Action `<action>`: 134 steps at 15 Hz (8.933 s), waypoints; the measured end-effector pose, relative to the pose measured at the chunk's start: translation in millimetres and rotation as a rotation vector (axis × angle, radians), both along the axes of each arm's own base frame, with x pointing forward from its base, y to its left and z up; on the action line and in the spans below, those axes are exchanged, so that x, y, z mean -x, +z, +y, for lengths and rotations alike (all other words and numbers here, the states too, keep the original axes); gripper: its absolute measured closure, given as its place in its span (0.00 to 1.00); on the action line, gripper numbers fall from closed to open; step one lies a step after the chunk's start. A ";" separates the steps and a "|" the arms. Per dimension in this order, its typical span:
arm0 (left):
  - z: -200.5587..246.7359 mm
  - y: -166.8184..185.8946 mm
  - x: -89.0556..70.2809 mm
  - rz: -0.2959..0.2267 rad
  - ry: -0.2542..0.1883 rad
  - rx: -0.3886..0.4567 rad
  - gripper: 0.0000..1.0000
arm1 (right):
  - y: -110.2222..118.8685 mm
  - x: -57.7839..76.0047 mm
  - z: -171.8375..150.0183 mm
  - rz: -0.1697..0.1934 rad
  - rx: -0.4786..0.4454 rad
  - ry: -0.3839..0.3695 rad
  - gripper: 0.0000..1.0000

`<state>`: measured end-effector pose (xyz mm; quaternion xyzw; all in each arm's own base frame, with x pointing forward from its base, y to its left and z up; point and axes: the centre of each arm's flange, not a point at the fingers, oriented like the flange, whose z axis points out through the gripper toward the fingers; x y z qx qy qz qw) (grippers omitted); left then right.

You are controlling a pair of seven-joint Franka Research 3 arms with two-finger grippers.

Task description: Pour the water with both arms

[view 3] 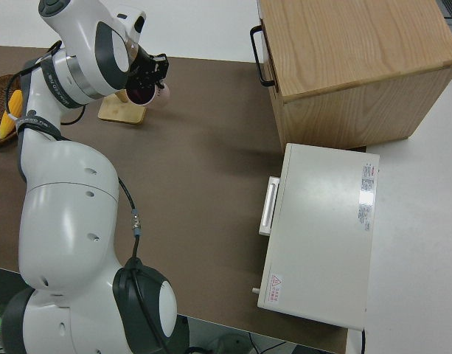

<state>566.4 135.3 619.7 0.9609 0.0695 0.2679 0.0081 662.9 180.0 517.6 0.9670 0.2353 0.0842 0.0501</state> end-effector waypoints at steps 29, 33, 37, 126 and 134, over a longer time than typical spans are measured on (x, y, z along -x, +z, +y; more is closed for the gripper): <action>-134.5 -108.1 134.9 0.128 -0.068 0.014 0.35 | -61.2 129.0 290.9 0.341 -0.494 -0.631 0.94; -137.3 -118.3 138.0 0.148 -0.073 0.018 0.35 | -102.4 134.2 316.4 0.342 -0.493 -0.647 0.94; -140.3 -124.8 140.0 0.161 -0.079 0.020 0.35 | -128.0 143.5 336.9 0.335 -0.495 -0.647 0.94; -248.6 -216.9 122.8 0.817 -0.308 -0.082 0.35 | 94.0 59.4 -147.3 0.130 -0.073 -0.402 0.00; -249.3 -214.4 124.4 0.827 -0.301 -0.083 0.35 | 94.7 59.4 -146.5 0.128 -0.074 -0.401 0.00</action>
